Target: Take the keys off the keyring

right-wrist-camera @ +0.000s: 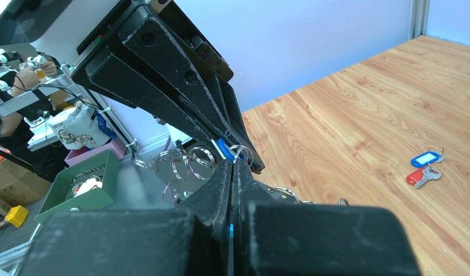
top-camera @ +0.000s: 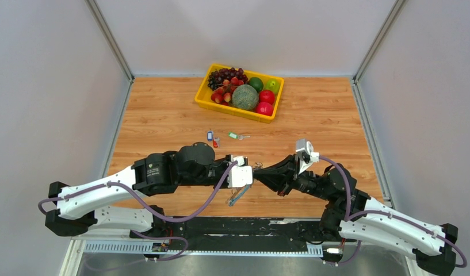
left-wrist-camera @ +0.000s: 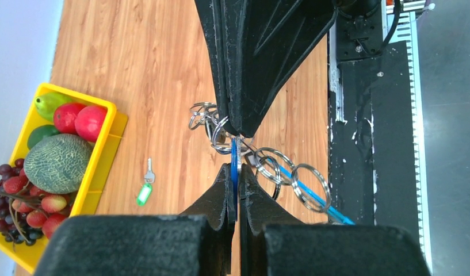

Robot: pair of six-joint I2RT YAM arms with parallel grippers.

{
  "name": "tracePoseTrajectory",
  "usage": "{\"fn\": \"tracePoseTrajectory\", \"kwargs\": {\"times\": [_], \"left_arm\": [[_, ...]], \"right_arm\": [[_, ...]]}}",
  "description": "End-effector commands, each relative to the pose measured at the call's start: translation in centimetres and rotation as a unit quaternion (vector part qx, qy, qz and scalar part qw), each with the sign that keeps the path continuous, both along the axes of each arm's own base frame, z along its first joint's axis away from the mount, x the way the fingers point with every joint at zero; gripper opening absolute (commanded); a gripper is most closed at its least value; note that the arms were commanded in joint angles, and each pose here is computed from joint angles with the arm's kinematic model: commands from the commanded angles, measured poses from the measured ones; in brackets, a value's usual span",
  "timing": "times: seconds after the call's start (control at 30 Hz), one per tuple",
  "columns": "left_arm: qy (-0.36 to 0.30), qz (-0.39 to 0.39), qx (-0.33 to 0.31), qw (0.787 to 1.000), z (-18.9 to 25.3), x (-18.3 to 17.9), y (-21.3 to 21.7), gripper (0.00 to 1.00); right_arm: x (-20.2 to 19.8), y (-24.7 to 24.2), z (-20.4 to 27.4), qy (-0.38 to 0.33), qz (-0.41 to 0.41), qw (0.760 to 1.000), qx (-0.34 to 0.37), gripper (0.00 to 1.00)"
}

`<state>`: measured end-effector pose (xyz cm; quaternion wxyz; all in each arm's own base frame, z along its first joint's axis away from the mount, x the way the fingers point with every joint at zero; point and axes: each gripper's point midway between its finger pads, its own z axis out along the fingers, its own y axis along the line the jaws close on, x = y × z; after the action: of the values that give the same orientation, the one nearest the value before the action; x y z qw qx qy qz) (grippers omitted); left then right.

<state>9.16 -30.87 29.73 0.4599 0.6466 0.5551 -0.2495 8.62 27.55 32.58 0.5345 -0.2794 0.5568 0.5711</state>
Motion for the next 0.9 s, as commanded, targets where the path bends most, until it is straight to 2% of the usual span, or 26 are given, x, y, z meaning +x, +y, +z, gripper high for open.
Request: {"fn": "tracePoseTrajectory", "kwargs": {"times": [0.0, 0.07, 0.2, 0.37, 0.53, 0.87], "left_arm": [[0.001, 0.010, -0.038, 0.999, 2.1, 0.2, -0.6, 0.00], [-0.006, 0.018, -0.049, 0.999, 2.9, 0.4, -0.2, 0.00], [-0.015, 0.019, -0.059, 0.998, 4.0, 0.4, 0.3, 0.00], [-0.016, 0.003, -0.066, 0.998, 4.5, 0.0, 0.3, 0.00], [-0.014, -0.007, -0.068, 0.998, 4.7, -0.3, 0.1, 0.00], [-0.010, -0.008, -0.062, 0.998, 4.6, -0.4, 0.0, 0.00]], "right_arm": [[-0.7, -1.1, 2.9, -0.046, 0.001, 0.997, 0.055, 0.05], [-0.8, -1.4, 2.3, -0.049, 0.000, 0.998, 0.048, 0.27], [-0.5, -1.9, 1.2, -0.034, -0.014, 0.998, 0.044, 0.36], [-0.4, -2.2, 1.2, -0.026, -0.021, 0.999, 0.043, 0.35], [-0.3, -1.0, 0.9, -0.026, -0.008, 1.000, 0.009, 0.31], [-0.3, 0.2, 1.4, -0.047, 0.008, 0.999, -0.019, 0.29]]}}
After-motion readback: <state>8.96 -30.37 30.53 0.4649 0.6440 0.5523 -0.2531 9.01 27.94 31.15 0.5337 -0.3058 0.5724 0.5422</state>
